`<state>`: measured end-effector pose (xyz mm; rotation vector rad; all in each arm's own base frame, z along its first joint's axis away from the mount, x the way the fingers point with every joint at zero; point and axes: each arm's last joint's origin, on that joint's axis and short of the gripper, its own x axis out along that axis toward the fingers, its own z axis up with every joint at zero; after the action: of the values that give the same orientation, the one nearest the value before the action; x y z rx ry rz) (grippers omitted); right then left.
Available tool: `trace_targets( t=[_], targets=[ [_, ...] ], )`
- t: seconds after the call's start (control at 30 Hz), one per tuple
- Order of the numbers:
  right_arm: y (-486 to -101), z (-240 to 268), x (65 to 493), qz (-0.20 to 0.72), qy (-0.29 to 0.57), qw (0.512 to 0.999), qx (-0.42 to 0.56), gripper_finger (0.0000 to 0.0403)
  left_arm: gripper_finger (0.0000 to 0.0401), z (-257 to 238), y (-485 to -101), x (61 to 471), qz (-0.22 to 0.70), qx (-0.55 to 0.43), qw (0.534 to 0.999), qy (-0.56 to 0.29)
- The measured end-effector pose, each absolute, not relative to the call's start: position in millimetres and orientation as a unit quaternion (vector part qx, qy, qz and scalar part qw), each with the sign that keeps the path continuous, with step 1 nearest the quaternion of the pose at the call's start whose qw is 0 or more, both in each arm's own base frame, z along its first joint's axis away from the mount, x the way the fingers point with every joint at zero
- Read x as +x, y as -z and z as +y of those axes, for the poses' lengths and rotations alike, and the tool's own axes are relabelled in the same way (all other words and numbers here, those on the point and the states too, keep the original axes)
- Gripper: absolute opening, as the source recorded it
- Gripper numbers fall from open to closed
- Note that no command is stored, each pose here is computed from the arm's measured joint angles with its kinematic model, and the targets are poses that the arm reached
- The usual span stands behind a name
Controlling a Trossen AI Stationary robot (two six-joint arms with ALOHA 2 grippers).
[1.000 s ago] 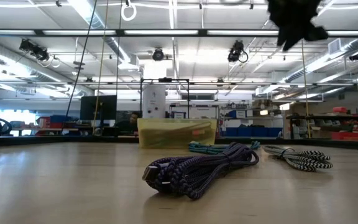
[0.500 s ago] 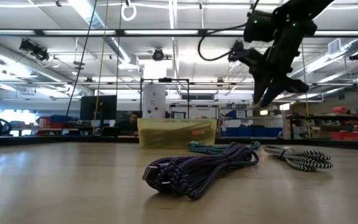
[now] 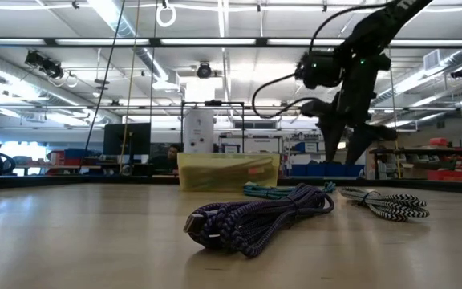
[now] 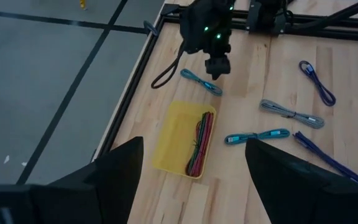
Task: Pick and place USB-C Cables
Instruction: Put the top blue charger cable into the bin
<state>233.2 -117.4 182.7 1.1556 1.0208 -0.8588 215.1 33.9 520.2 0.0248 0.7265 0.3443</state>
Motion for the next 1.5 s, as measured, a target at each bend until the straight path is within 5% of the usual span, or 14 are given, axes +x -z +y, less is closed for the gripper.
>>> trace_targets(
  t=[0.33, 0.83, 1.0, 1.2, 1.5],
  targets=[
    [-154, -134, 256, 0.416, 0.375, 0.644, 0.521, 0.0200, 0.0288, 34, -520, 215, 0.354, 0.012, 0.920, -0.168],
    [-145, -127, 247, 0.492, 0.355, 0.614, 0.505, 0.0195, 0.0288, 34, -519, 214, 0.360, 0.012, 0.918, -0.167],
    [-144, -125, 243, 0.511, 0.357, 0.600, 0.501, 0.0145, 0.0288, 34, -519, 214, 0.361, 0.013, 0.918, -0.167],
    [-144, -125, 242, 0.520, 0.347, 0.606, 0.492, 0.0019, 0.0288, 34, -519, 214, 0.361, 0.013, 0.918, -0.167],
    [-171, -118, 255, 0.518, 0.295, 0.658, 0.460, 0.0002, 0.0288, 34, -519, 214, 0.361, 0.013, 0.918, -0.167]
  ],
)
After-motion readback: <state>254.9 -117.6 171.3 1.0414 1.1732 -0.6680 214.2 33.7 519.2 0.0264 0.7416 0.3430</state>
